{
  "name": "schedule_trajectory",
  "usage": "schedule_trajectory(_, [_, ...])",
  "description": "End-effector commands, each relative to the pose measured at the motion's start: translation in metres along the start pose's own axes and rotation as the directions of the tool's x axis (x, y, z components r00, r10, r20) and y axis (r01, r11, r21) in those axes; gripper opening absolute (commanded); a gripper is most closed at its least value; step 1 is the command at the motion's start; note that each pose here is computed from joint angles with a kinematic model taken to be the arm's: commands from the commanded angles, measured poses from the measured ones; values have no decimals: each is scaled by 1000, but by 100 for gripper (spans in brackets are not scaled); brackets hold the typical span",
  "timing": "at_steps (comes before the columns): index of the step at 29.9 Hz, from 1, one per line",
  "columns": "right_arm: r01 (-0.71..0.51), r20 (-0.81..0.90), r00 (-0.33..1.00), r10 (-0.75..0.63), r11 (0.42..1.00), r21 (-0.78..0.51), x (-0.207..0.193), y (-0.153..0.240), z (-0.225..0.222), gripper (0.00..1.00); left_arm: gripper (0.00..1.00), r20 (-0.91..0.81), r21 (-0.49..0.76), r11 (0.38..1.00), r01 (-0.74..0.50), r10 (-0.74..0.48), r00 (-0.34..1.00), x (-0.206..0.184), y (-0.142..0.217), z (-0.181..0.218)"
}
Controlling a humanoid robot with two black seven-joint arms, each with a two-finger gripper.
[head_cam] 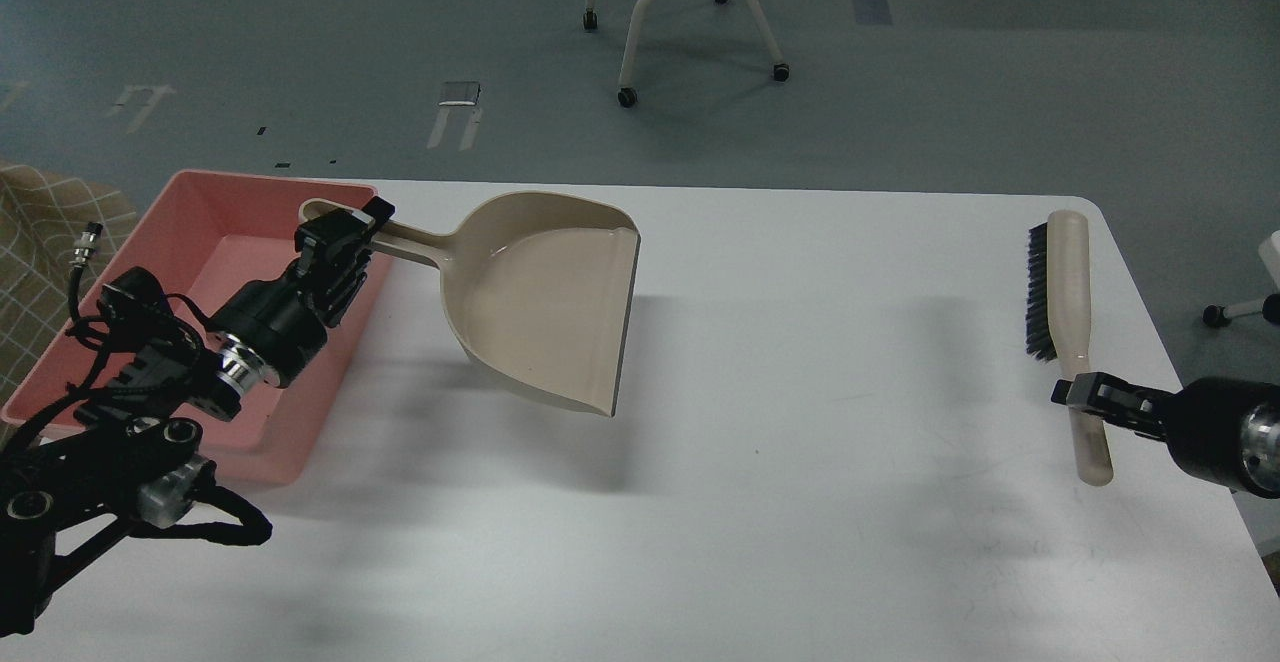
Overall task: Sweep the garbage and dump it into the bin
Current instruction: 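Lower the dustpan back onto the table with the left gripper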
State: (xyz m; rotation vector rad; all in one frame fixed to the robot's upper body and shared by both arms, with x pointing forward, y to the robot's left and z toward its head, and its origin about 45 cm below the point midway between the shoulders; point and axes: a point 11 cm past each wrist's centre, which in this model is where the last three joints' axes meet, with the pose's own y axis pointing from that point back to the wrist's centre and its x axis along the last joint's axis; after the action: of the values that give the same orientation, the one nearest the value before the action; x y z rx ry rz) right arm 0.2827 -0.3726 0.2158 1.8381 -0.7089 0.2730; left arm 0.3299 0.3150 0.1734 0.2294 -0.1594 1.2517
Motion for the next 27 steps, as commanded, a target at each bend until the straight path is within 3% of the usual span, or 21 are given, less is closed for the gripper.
schedule_trajectory(1, [4,-3,1000,-4,1000,13,-2,-1,-4,0,4,-54,-9,1000,-10,9,998,-27,-10,-3])
schedule_trajectory(8, [24,-10,1000,-24,999,21,-9,-3,-8,0,4,-139,-6,1000,10,-11,990,-85,-21,-12])
schedule_trajectory(14, [38,-16,999,-37,998,44,-15,-5,-16,0,4,-138,93,995,-19,32,990,-107,-22,-55])
schedule_trajectory(21, [48,-41,998,-48,999,-5,-19,-3,-3,0,4,-141,105,994,-41,55,988,-116,-22,-58])
schedule_trajectory(23, [60,-47,997,-60,998,-13,-23,-5,-1,0,9,-134,105,993,-55,69,989,-115,-23,-57])
schedule_trajectory(26, [78,-48,996,-79,997,-14,-30,-7,-1,4,23,-128,98,993,-66,79,989,-114,-24,-55])
schedule_trajectory(27, [79,-48,996,-80,997,-16,-30,-7,0,11,38,-125,95,993,-68,80,989,-112,-24,-54])
